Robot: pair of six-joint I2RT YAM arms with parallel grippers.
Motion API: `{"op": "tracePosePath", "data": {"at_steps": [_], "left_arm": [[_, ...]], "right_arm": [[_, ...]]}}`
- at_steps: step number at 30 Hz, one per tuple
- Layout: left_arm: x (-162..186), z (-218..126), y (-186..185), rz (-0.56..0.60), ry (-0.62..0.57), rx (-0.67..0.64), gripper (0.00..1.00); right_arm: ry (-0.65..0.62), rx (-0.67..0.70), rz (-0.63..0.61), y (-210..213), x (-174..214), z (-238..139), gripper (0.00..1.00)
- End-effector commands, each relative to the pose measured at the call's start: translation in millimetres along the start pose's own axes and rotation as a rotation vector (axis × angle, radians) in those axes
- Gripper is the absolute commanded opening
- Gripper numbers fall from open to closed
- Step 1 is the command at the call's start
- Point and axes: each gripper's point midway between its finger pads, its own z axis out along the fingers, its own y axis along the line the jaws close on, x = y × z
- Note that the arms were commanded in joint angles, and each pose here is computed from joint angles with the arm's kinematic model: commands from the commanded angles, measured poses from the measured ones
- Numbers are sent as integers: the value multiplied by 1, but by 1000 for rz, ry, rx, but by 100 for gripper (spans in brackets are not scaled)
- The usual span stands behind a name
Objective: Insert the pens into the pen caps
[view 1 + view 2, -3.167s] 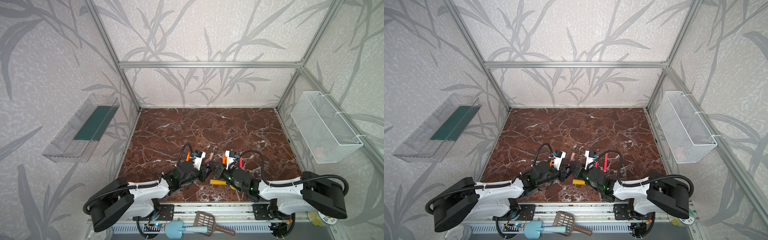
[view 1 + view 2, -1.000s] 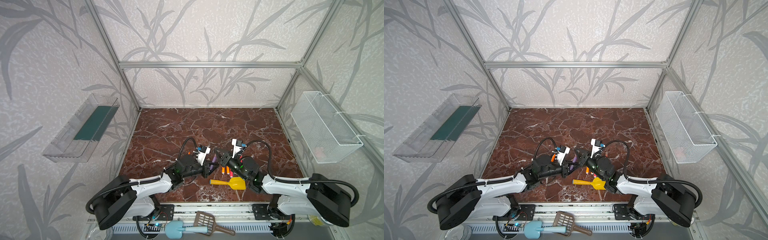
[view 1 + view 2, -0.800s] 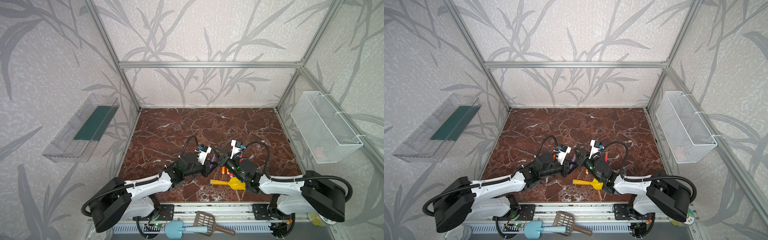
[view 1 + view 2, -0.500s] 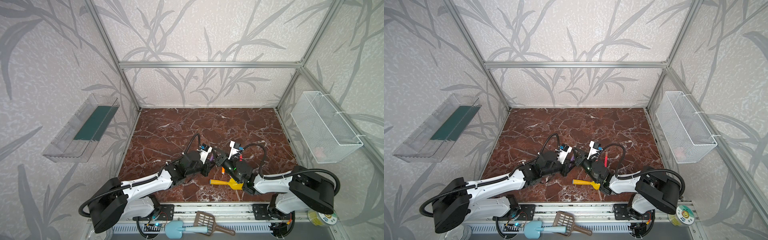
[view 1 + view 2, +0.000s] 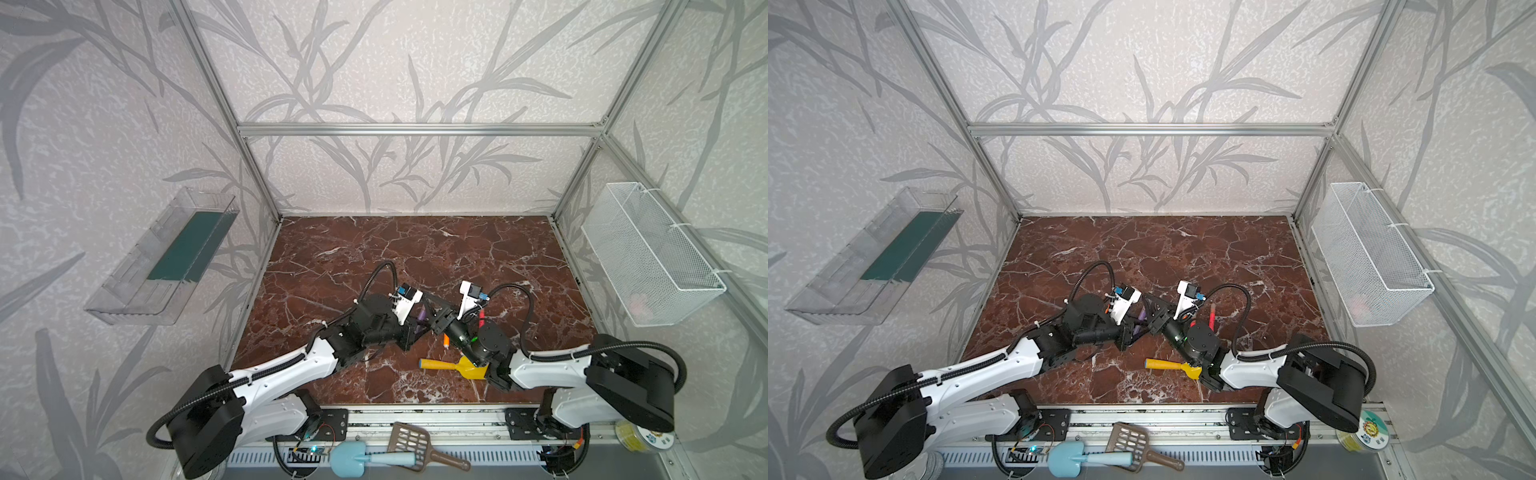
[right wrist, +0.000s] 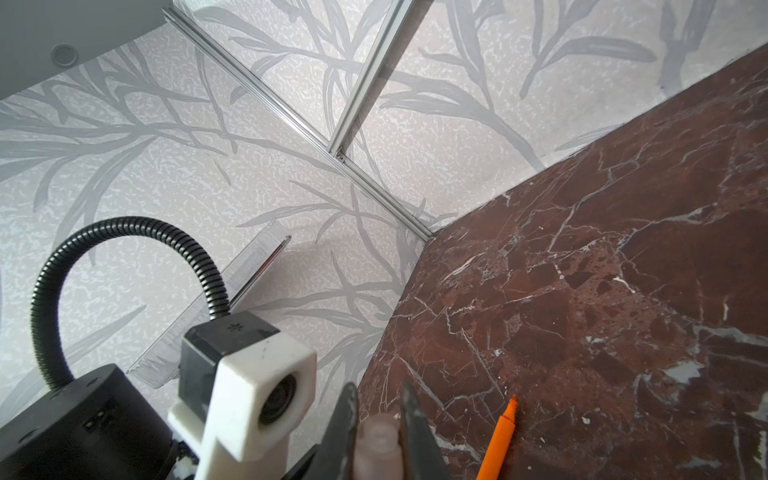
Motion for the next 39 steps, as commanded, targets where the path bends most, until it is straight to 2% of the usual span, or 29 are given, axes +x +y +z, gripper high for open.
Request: {"op": "tracePosePath", "data": {"at_steps": [1, 4, 10, 14, 22, 26, 29, 39], "left_arm": [[-71, -15, -23, 35, -245, 100, 0], [-69, -17, -34, 14, -242, 168, 0], [-76, -25, -35, 6, -258, 149, 0], [-73, -25, -30, 11, -268, 122, 0], [-66, -20, -26, 65, -253, 56, 0], [-57, -14, -30, 111, -239, 4, 0], [-49, -10, -39, 158, -218, -15, 0], [-35, -3, -54, 206, -202, 14, 0]], "right_arm": [[353, -183, -138, 38, 78, -28, 0], [293, -266, -158, 43, 69, -42, 0], [328, -286, -193, 50, 69, -48, 0], [303, -309, -185, 52, 64, -53, 0], [343, -152, -183, 41, 58, -43, 0], [321, -98, -177, 39, 48, -42, 10], [346, -40, -191, 31, 48, -43, 14], [342, -25, -180, 29, 45, -44, 31]]}}
